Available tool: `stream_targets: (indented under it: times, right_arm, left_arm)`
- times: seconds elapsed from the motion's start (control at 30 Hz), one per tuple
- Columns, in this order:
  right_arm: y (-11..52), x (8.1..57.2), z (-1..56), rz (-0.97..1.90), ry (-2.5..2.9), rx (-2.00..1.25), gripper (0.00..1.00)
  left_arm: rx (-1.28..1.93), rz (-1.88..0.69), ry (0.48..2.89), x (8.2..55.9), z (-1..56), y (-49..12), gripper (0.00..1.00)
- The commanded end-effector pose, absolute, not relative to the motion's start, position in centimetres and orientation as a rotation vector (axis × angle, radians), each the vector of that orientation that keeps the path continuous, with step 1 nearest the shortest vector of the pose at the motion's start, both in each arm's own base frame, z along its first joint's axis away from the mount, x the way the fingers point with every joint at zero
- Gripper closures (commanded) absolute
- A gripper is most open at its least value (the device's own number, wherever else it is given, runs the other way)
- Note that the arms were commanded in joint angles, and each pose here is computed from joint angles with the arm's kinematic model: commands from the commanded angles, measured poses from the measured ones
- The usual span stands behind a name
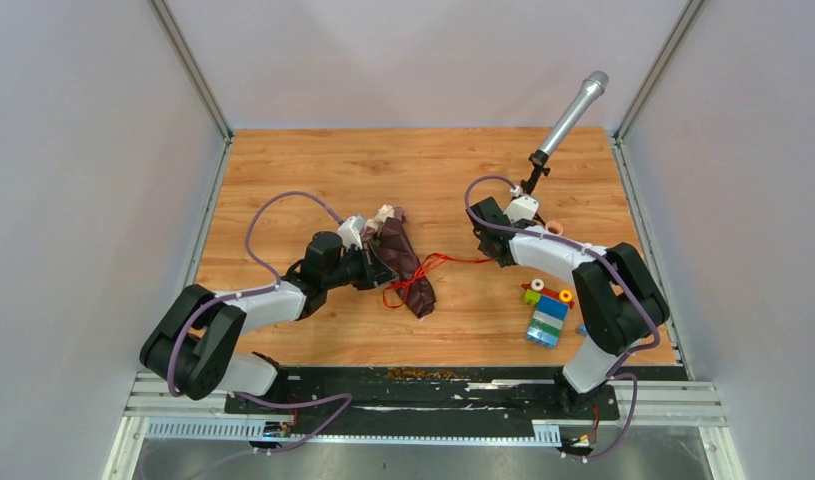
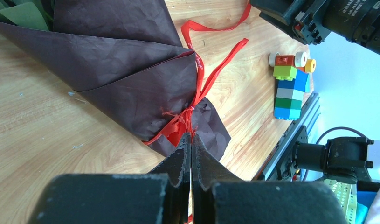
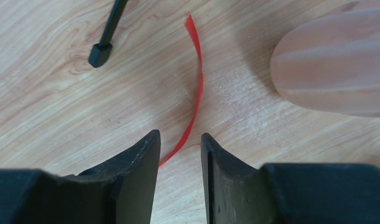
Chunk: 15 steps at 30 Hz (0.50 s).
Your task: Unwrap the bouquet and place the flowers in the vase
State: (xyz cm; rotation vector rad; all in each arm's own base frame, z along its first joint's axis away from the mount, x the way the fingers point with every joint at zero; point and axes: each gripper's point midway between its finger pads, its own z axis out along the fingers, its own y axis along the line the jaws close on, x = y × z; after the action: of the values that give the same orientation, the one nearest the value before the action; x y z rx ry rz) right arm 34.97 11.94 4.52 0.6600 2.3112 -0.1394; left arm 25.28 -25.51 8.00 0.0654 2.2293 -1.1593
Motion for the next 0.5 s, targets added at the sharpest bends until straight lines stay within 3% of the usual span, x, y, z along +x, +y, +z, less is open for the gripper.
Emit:
stream_targets:
  times: [0.0, 0.47]
  right_arm:
    - [11.1, 35.5, 4.9, -0.205, 2.293, 0.647, 0.61]
    - [10.6, 35.1, 2.5, -0.222, 2.341, 0.688, 0.63]
  left_arm:
    - [0.121, -1.177, 2.164, 25.3, 9.3, -25.8, 1.00]
    - [0.124, -1.172, 2.160, 25.3, 9.7, -25.7, 1.00]
